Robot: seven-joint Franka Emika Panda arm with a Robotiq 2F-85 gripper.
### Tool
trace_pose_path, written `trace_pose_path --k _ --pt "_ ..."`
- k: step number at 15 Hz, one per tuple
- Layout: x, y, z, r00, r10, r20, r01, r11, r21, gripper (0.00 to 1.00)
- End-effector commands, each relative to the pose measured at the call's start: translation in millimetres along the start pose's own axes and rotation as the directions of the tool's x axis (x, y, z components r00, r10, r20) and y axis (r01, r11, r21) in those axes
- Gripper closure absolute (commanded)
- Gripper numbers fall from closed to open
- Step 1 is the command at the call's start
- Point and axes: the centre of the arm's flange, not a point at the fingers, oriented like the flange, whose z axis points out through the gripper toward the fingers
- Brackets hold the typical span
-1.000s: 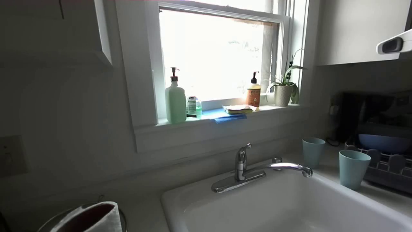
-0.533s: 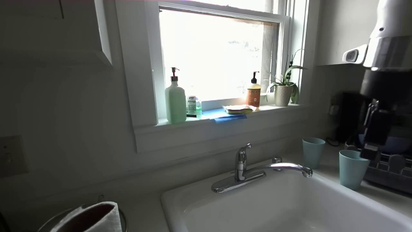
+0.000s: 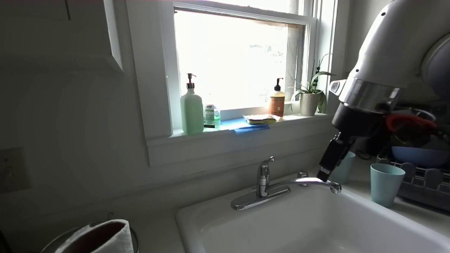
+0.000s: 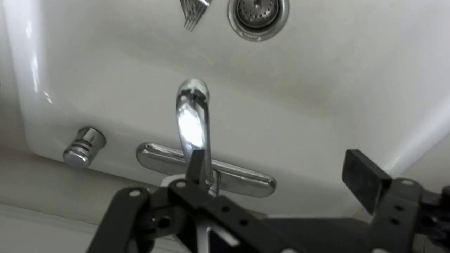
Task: Open the tap, then fetch some water in the closest cup
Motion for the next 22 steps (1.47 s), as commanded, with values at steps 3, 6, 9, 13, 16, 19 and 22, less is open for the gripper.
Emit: trace_pose_path --k 3,6,9,13,16,19,22 --pt "59 -7 33 0.992 -0.024 -0.127 0.026 1.0 0.012 0.0" --pt "47 -5 28 0.993 -0.014 -0.113 0.018 0.999 0.028 0.0" --pt "55 -6 32 0.993 -0.014 -0.115 0.018 0.999 0.03 0.0" --pt "78 0 45 0.98 0.033 -0.198 -0.033 0.999 0.002 0.0" --pt "92 4 54 0.974 0.054 -0.222 -0.057 0.998 -0.008 0.0" --pt "106 9 66 0.969 0.082 -0.234 -0.091 0.995 -0.029 0.0" --pt "118 12 76 0.965 0.104 -0.24 -0.117 0.992 -0.043 0.0"
